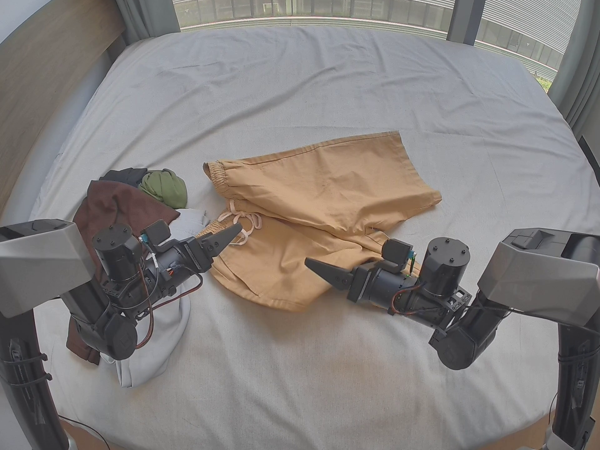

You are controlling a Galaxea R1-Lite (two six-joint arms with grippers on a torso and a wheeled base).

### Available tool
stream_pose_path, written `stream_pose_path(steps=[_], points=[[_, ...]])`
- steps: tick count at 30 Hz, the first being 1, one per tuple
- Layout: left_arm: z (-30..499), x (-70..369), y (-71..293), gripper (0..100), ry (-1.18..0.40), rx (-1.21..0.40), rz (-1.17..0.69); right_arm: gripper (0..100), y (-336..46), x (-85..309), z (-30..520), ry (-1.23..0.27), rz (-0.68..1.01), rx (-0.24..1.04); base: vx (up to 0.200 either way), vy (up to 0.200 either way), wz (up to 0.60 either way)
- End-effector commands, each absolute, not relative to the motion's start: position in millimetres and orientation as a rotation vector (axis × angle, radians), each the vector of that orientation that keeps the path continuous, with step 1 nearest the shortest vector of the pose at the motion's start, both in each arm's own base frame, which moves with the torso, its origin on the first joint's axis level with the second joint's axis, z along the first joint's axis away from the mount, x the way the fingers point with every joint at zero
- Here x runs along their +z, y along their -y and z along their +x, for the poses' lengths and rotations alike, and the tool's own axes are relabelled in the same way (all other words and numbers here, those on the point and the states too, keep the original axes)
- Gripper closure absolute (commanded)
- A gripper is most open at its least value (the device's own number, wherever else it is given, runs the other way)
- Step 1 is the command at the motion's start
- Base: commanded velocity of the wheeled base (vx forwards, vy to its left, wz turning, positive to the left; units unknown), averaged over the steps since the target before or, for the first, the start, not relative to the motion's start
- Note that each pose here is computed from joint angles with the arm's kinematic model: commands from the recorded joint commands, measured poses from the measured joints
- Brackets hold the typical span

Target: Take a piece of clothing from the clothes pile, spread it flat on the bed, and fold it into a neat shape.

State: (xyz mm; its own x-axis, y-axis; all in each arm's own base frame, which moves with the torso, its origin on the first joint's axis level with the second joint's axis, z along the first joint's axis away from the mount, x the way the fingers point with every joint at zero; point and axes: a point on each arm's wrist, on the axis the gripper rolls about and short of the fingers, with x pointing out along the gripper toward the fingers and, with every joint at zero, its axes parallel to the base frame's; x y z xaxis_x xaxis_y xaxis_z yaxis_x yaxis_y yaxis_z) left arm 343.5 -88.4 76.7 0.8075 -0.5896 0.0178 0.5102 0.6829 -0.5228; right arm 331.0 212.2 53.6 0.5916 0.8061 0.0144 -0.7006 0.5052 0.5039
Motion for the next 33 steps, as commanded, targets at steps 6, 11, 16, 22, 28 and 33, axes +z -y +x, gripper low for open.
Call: stream_pose_path(steps=[6, 11, 16, 22, 28, 33], points=[[343, 75, 88, 0, -0.163, -0.617, -0.537, 0, -209, 61, 366, -0.179, 0.518, 0.877, 0.0, 0.0, 0.0], [343, 74, 88, 0, -0.165, -0.617, -0.537, 0, -206, 54, 378, -0.175, 0.519, 0.854, 0.0, 0.0, 0.0], [343, 74, 88, 0, -0.165, -0.617, -0.537, 0, -202, 48, 392, -0.169, 0.52, 0.831, 0.0, 0.0, 0.0], [344, 73, 88, 0, -0.168, -0.616, -0.537, 0, -197, 47, 409, -0.161, 0.522, 0.8, 0.0, 0.0, 0.0], [344, 73, 89, 0, -0.166, -0.616, -0.537, 0, -198, 56, 424, -0.129, 0.526, 0.768, 0.0, 0.0, 0.0], [344, 73, 89, 0, -0.168, -0.616, -0.537, 0, -202, 69, 427, -0.107, 0.529, 0.763, 0.0, 0.0, 0.0]])
